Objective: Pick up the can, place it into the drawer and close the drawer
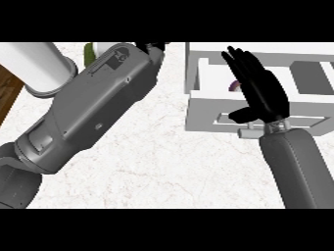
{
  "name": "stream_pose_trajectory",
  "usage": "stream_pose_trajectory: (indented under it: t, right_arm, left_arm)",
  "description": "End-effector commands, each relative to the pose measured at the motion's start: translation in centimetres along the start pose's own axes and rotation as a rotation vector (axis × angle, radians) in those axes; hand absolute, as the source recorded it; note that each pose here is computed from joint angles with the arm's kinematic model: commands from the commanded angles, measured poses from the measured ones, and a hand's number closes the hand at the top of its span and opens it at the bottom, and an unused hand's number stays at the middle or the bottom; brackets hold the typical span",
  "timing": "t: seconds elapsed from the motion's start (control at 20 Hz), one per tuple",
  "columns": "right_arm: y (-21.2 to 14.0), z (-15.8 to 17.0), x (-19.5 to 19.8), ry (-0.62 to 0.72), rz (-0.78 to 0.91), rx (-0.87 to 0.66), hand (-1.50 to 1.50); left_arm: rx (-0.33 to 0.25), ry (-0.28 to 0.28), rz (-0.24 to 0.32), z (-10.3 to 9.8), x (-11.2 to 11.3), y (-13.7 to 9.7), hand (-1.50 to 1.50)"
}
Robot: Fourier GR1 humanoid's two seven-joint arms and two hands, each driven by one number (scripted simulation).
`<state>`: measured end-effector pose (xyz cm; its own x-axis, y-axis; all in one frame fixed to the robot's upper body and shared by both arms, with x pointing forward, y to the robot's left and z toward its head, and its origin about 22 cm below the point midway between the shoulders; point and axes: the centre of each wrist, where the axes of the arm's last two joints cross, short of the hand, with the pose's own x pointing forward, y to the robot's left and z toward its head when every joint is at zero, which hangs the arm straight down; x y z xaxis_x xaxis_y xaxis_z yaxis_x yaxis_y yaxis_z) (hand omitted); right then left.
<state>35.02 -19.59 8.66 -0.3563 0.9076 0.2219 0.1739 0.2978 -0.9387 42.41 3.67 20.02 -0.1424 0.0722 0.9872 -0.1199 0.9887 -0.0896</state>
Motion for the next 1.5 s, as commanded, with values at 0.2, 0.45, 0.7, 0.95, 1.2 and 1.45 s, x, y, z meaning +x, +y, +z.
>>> stream_pose_trajectory:
  t: [0.2, 0.45, 0.7, 0.95, 1.2, 1.45]
  right_arm:
    - [4.9, -2.0, -2.9, 0.070, 0.100, 0.031, -1.50]
    - [6.5, -3.0, -3.0, 0.091, 0.162, -0.001, -1.50]
    - [6.9, -4.3, -3.7, 0.090, 0.183, -0.054, -1.50]
    - [5.0, -6.7, -3.9, 0.113, 0.186, -0.104, -1.50]
    - [3.7, -8.1, -4.3, 0.135, 0.215, -0.166, -1.50]
    - [2.2, -9.1, -5.0, 0.131, 0.248, -0.199, -1.50]
  left_arm:
    - [0.017, -0.027, 0.002, 0.0, 1.9, 3.4, -1.50]
    - [-0.017, 0.013, -0.017, 0.6, 1.6, 5.2, -1.50]
    - [0.019, -0.022, -0.009, 0.3, 1.2, 5.9, -1.50]
    - [0.009, -0.003, 0.011, 0.9, 2.6, 5.5, -1.50]
    - [-0.007, -0.017, -0.002, 1.5, 2.7, 6.0, -1.50]
    - [0.000, -0.037, -0.016, 0.9, 3.7, 7.3, -1.50]
